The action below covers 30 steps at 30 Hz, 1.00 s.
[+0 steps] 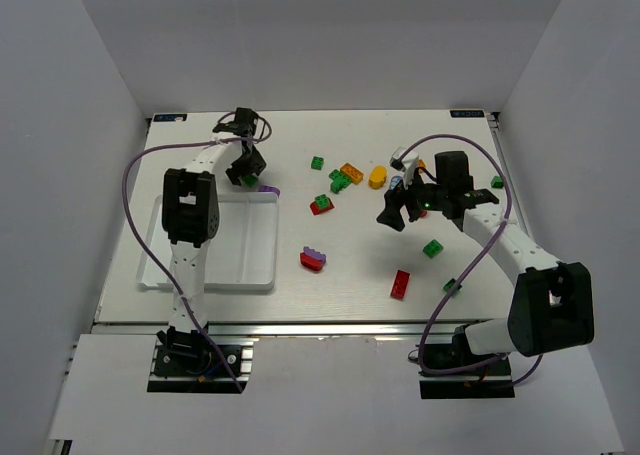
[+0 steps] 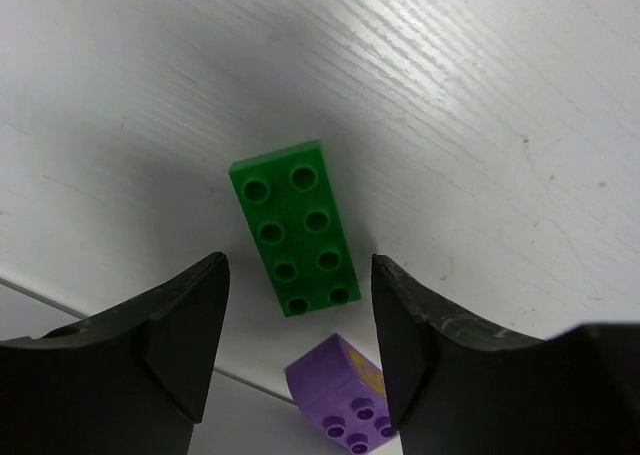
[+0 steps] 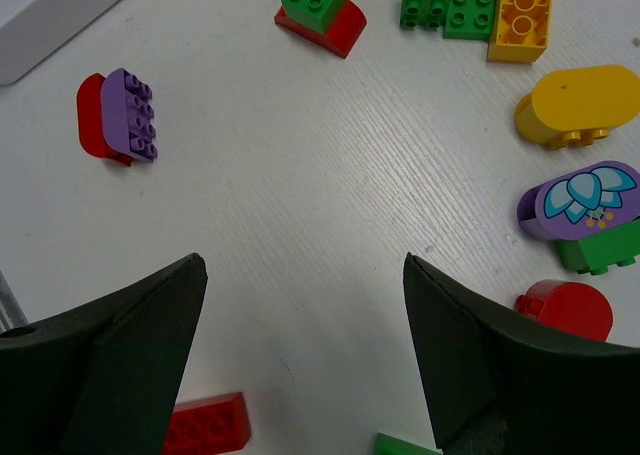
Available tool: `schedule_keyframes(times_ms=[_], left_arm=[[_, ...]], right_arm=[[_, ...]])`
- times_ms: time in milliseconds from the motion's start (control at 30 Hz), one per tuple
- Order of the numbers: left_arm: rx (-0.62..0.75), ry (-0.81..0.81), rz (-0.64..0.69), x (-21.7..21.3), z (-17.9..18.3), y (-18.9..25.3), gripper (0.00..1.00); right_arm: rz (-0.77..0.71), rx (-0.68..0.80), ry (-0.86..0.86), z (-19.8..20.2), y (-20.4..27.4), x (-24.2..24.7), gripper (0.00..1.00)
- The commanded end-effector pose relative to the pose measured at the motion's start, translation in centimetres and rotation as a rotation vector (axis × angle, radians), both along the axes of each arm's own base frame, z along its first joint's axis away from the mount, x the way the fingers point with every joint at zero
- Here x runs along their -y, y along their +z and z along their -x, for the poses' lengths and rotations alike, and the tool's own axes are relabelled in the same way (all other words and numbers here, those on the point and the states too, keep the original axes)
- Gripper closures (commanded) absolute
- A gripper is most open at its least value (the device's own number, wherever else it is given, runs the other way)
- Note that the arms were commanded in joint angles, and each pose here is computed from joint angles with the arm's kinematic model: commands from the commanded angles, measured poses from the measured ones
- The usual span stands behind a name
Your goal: Sort the legos into containers by color
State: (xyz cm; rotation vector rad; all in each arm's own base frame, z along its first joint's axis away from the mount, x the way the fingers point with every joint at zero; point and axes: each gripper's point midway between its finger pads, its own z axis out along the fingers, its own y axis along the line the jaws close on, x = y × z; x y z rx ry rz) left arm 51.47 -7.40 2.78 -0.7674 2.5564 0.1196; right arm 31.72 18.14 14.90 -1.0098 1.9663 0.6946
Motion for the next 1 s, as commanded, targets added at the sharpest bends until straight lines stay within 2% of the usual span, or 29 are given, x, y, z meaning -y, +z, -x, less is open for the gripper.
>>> schedule_keyframes(times_ms=[0, 233, 333, 367, 500, 600, 700, 733, 833, 933, 967], left_arm=[[0.019, 0.013, 0.016, -0.9, -0.3, 0.1, 0.32], [-0.01, 0.015, 0.027, -1.6, 0.1, -2.2, 0.37], [-0.001, 0.011, 0.031, -1.6, -0.1, -2.4, 0.51], [0.008, 0.013, 0.035, -1.6, -0.3, -2.2, 0.63], [0.066, 0.005, 0.037, -1.5, -1.2, -0.2, 0.86], [0.158, -0.011, 0.04, -1.7, -2.5, 3.3, 0.94], [0.259, -0.04, 0.052, -1.6, -3.8, 7.1, 0.96], [0.316, -0.043, 0.052, -1.8, -4.0, 9.8, 0.96], [0.386, -0.056, 0.033, -2.3, -3.4, 13.4, 0.97], [0.427, -0.057, 0.035, -3.3, -0.8, 15.9, 0.97], [0.418, -0.069, 0.038, -3.6, 1.3, 15.9, 0.98]], right_arm=[[0.002, 0.003, -0.008, -0.4, 0.0, 0.2, 0.16], [0.016, 0.001, -0.012, -0.6, 0.1, 0.5, 0.16], [0.021, 0.004, -0.016, -0.7, 0.3, 0.7, 0.16], [0.025, 0.004, -0.016, -0.7, 0.4, 0.7, 0.16], [0.028, 0.011, -0.018, -0.6, 0.8, 0.8, 0.16], [0.032, 0.021, -0.016, -0.6, 1.1, 0.9, 0.16], [0.032, 0.039, -0.01, -0.6, 1.6, 0.9, 0.17], [0.032, 0.041, -0.005, -0.5, 1.7, 0.9, 0.17], [0.024, 0.049, 0.006, -0.2, 2.1, 0.8, 0.18], [0.009, 0.041, 0.022, 0.1, 2.3, 0.5, 0.27], [0.005, 0.03, 0.033, 0.4, 2.3, 0.4, 0.32]])
